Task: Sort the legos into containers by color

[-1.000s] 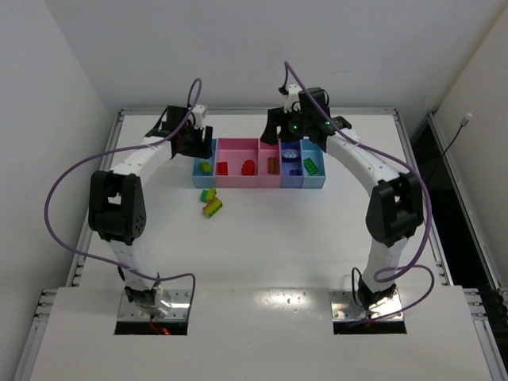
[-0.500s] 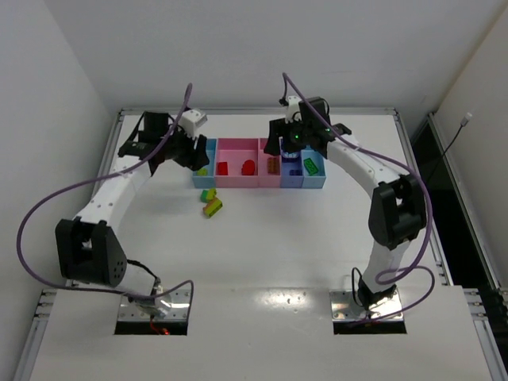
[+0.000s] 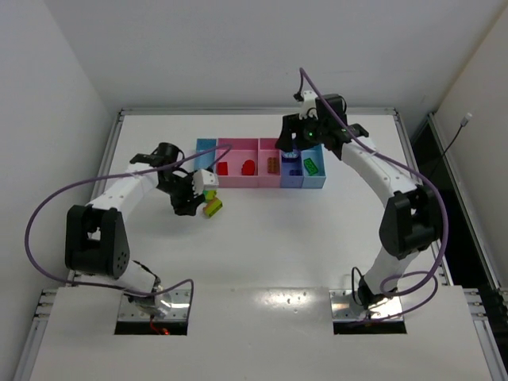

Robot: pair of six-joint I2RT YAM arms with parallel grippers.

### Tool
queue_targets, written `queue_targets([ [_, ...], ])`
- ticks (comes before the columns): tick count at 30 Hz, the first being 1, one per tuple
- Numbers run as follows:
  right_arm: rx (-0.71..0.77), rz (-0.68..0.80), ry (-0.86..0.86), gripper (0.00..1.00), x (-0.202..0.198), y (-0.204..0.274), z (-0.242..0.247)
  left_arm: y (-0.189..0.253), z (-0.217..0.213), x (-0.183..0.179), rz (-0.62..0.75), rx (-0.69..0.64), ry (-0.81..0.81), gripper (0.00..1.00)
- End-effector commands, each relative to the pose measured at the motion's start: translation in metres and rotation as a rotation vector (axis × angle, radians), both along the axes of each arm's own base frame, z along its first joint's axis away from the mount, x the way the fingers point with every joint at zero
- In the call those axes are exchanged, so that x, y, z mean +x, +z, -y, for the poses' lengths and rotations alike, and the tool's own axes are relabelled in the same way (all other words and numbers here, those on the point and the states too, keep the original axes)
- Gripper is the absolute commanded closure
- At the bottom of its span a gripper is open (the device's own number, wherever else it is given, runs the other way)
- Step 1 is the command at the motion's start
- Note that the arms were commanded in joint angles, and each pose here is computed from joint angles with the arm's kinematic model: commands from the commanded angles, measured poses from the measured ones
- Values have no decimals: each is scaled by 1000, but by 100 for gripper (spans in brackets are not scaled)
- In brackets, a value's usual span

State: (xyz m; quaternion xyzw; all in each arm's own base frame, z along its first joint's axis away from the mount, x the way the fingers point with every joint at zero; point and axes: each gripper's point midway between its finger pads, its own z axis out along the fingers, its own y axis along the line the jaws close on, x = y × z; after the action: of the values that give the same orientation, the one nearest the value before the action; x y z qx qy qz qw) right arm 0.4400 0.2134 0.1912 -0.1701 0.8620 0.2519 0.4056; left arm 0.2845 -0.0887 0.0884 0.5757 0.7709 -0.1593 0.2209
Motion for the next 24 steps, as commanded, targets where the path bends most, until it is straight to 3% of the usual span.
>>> queue_targets([
  [1, 16, 53, 11, 30, -1, 18, 4, 1, 3, 29, 104, 6, -194, 41],
  [7, 15, 34, 0, 30, -1, 12, 12, -3, 9, 64, 168, -11, -262, 45],
  [16, 24, 10, -5, 30, 4, 4, 20, -19, 11, 79, 215, -5, -339, 49],
  [24, 25, -13, -10, 30, 7, -5, 19, -29, 14, 86, 225, 4, -346, 39],
])
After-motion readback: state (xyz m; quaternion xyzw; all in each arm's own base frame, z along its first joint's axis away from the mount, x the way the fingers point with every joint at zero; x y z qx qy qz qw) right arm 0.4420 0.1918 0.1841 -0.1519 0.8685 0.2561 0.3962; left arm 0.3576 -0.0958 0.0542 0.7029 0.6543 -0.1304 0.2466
